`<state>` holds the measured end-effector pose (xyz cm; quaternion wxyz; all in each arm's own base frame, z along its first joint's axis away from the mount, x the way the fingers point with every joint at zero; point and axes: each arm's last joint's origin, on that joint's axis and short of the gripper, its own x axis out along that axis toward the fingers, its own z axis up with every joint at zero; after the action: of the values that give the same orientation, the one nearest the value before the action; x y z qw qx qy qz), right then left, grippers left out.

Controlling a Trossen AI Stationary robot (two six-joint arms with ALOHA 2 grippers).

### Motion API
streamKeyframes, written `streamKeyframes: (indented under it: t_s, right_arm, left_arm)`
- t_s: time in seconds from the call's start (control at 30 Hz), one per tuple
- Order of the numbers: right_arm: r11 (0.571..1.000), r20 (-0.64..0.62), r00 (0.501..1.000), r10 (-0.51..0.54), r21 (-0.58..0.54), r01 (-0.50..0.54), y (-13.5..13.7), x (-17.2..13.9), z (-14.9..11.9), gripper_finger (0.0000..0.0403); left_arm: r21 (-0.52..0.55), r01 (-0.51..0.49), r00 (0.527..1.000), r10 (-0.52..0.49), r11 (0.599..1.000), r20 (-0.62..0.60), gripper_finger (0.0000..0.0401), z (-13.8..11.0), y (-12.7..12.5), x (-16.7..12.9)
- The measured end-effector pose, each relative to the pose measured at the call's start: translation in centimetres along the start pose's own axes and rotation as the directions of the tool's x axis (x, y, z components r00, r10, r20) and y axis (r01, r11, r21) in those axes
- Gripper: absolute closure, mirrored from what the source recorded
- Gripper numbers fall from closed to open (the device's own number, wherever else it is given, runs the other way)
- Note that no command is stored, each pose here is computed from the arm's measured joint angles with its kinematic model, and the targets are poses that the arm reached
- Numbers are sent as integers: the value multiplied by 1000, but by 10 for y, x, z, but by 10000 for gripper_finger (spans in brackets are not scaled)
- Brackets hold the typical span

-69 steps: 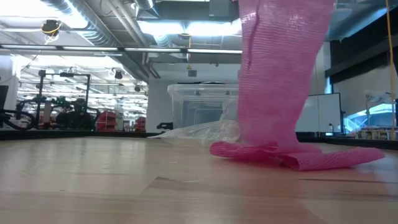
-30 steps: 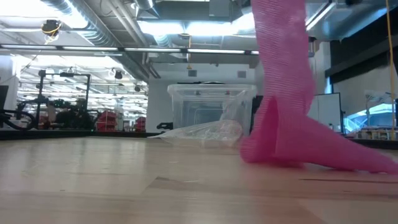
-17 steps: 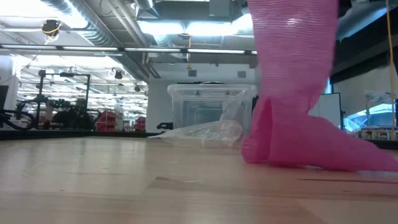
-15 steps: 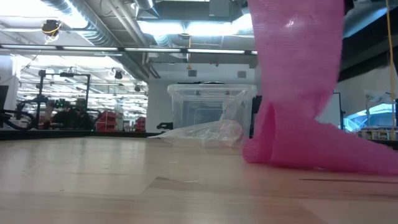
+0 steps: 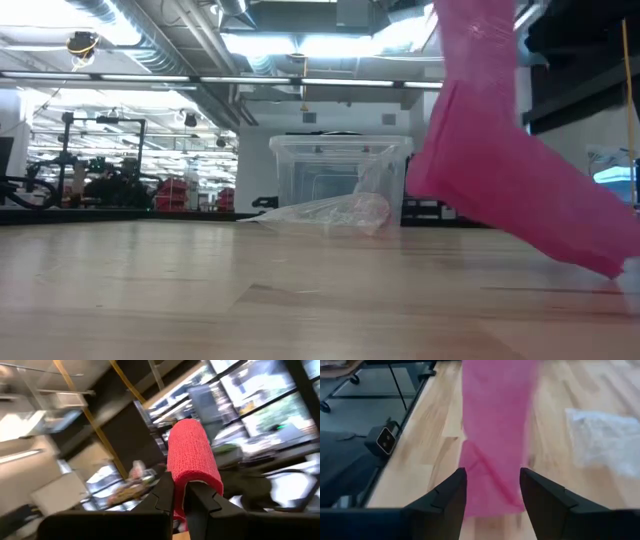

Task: Roll bandage
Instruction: Roll the pink bandage

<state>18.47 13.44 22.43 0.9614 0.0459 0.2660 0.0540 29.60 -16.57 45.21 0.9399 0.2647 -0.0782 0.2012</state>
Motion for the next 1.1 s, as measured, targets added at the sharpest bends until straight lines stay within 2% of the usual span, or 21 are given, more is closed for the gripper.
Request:
streamKeyframes:
  t_s: [0.17,0.3,0.47,0.63,0.77,1.0,1.1]
  right_arm:
    - [998,-93,994,-57,4,58,4,20,-17,217]
    - [980,-130,972,-196,-67,188,3,41,-34,217]
    - [931,-90,931,-354,-132,341,3,61,-50,217]
    - [893,-51,899,-435,-157,423,1,67,-55,217]
    - [881,-40,893,-449,-185,435,1,67,-55,217]
    - [807,-45,881,-472,-425,410,-2,77,-61,217]
    - [811,-38,897,-441,-445,380,-2,87,-60,217]
  left_arm:
    - [44,-50,998,51,998,-31,384,-2,4,3]
    - [27,-51,998,52,998,-33,384,-2,5,4]
    - [25,-50,998,51,998,-32,384,-2,4,3]
    - [20,-37,999,38,999,-38,384,-3,3,3]
    - [19,-31,999,32,999,-40,384,-4,2,3]
    - [17,-29,999,29,999,-42,384,-4,2,3]
    - [19,-32,999,32,999,-44,384,-5,2,4]
